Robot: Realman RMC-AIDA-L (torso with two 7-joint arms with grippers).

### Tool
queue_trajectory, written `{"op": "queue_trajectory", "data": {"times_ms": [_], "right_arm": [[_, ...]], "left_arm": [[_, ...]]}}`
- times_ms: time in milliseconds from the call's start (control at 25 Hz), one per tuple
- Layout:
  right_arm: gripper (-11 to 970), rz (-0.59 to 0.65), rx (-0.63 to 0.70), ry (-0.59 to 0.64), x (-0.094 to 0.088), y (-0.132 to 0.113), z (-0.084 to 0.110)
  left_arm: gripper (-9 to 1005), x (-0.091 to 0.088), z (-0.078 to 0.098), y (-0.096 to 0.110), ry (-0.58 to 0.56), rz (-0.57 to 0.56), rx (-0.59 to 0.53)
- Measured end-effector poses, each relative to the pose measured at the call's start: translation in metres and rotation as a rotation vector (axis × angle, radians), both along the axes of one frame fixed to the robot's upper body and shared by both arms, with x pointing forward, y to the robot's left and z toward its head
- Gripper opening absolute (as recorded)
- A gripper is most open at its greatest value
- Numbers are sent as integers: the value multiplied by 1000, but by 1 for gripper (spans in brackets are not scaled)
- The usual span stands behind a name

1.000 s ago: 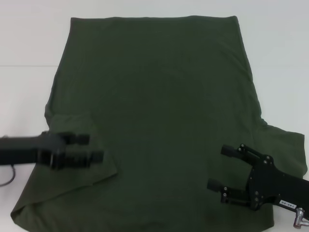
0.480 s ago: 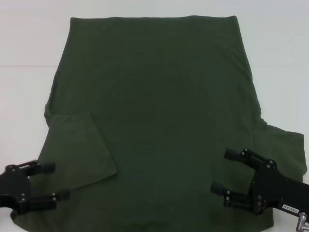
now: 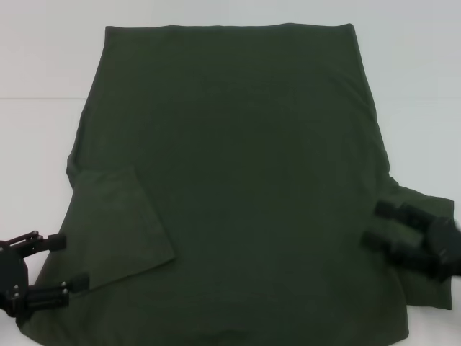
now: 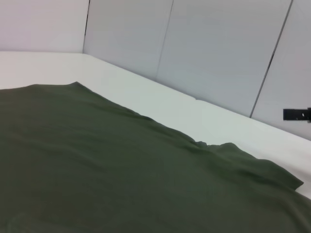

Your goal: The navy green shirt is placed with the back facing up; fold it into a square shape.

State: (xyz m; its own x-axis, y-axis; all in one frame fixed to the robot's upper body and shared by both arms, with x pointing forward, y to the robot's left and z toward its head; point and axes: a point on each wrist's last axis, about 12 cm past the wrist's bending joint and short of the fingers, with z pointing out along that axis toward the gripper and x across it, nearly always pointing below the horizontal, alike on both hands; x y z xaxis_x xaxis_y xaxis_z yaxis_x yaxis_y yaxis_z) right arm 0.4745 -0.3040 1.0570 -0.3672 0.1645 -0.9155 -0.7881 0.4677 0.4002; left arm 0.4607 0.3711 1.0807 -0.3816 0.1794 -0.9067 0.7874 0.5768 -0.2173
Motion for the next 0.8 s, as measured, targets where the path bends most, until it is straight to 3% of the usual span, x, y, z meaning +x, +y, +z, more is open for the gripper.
{"op": "queue_trajectory", "data": {"times_ms": [160,360,560,800], "right_arm": [[908,-42,70,298,15,-28,31],[908,-180,76,572,29,-62,64],[907,-302,-87,927,47,-86,84],[905,-407,-266,1093,63,-98,94]], "left_arm": [[905,0,3,2,-10,-8,-3],[904,2,4,2,-38,-21,14],[903,5,4,-1,-44,-30,17],[904,7,0,-7,-66,-41,28]]}}
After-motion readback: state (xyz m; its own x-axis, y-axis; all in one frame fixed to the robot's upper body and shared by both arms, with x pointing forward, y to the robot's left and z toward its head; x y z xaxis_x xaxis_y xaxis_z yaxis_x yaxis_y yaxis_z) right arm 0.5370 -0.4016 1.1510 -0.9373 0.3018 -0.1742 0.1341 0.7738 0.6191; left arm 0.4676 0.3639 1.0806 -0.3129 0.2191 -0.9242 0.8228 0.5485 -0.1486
